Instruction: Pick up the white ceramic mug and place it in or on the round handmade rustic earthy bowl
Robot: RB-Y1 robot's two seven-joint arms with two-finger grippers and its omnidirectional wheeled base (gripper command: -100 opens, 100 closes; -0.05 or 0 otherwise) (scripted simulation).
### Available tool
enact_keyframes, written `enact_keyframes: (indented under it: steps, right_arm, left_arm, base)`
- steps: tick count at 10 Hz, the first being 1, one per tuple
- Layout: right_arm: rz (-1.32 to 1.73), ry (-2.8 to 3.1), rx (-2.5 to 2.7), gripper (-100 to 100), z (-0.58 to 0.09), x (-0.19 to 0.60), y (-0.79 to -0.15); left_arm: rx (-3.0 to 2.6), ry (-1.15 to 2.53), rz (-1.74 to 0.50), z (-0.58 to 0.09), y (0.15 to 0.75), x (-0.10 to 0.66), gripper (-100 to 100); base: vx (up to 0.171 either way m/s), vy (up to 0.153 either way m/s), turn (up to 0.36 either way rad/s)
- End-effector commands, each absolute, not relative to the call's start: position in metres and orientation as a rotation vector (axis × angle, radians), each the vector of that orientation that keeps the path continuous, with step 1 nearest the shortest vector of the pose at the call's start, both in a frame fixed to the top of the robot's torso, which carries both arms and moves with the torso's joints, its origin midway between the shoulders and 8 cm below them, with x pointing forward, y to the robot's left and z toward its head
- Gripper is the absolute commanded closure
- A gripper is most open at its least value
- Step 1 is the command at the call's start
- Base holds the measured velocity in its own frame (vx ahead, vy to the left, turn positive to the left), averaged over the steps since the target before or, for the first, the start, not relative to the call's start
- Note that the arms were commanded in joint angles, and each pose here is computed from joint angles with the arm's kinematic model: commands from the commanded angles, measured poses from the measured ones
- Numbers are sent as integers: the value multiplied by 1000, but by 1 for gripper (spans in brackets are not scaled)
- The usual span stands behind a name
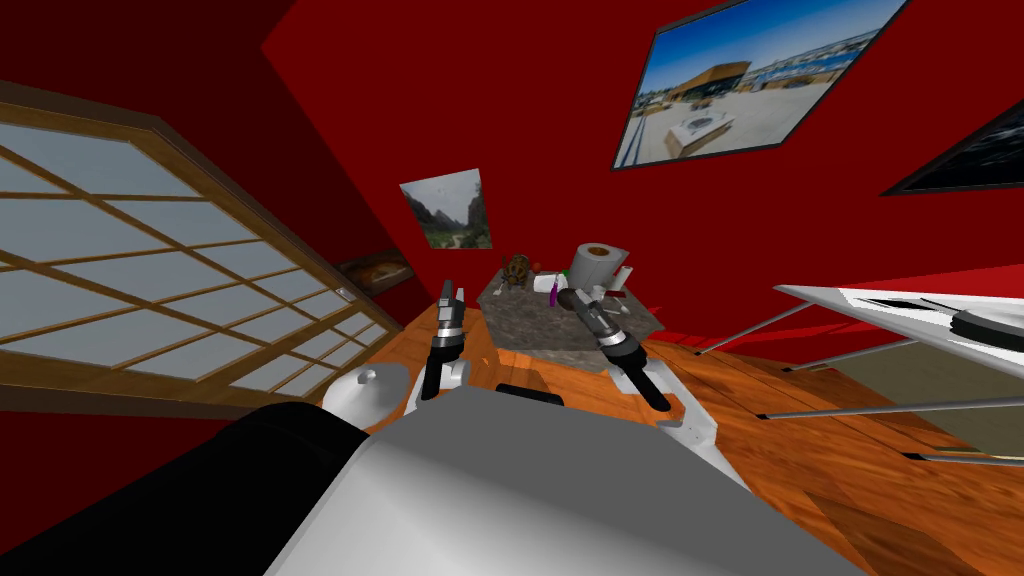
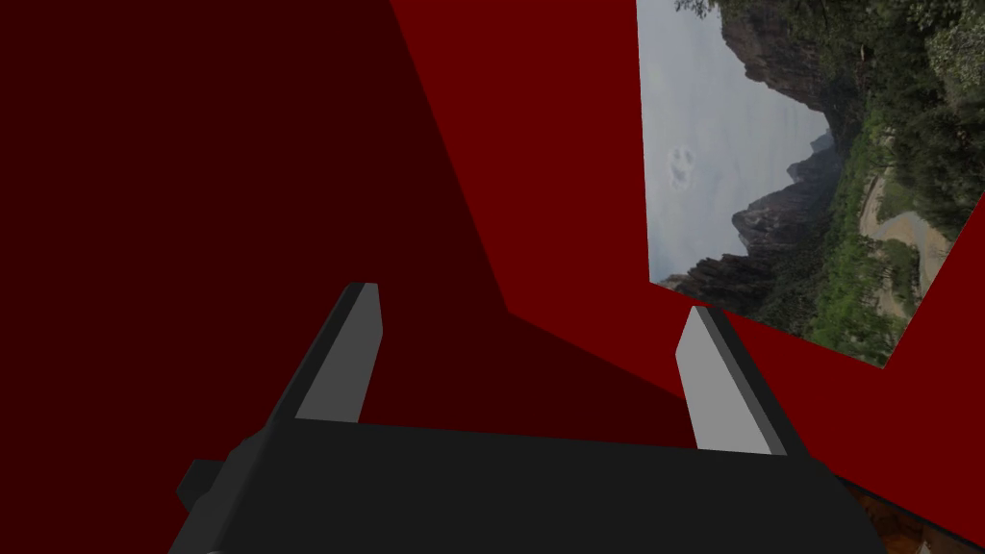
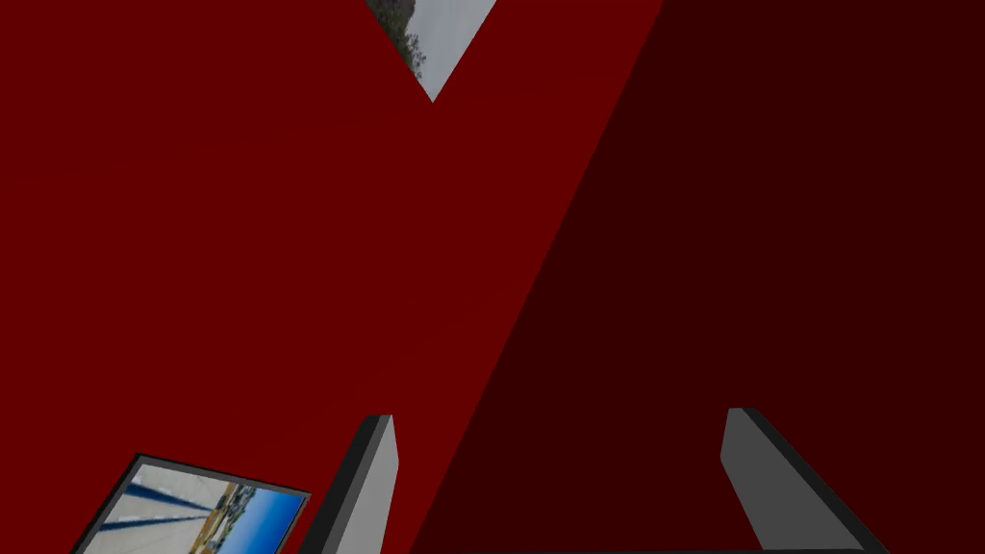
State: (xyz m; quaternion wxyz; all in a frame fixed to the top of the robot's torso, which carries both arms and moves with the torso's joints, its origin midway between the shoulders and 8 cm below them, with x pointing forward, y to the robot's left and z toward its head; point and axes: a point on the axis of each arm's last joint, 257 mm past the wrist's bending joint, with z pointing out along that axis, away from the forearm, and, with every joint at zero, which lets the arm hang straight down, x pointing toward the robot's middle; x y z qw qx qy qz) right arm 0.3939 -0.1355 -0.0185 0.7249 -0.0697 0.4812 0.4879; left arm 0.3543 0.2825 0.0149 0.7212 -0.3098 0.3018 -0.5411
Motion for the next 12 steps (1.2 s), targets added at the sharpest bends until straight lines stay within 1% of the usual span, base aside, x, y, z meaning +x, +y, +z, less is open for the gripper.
enact_keyframes:
  steps: [1, 6, 12]
  right_arm:
    - [1048, 1092, -194, -100, -30, 399, -129]
    - [900, 1227, -388, -100, -77, 428, -117]
    - [688, 1373, -579, -100, -137, 464, -132]
  left_arm:
    - [-685, 667, -1196, 15, 282, 354, 0]
    - [-685, 667, -1195, 15, 282, 354, 0]
    - [-685, 667, -1195, 15, 282, 354, 0]
  base:
    - [-104, 19, 17]
    - [-106, 16, 37]
    - [-85, 7, 46]
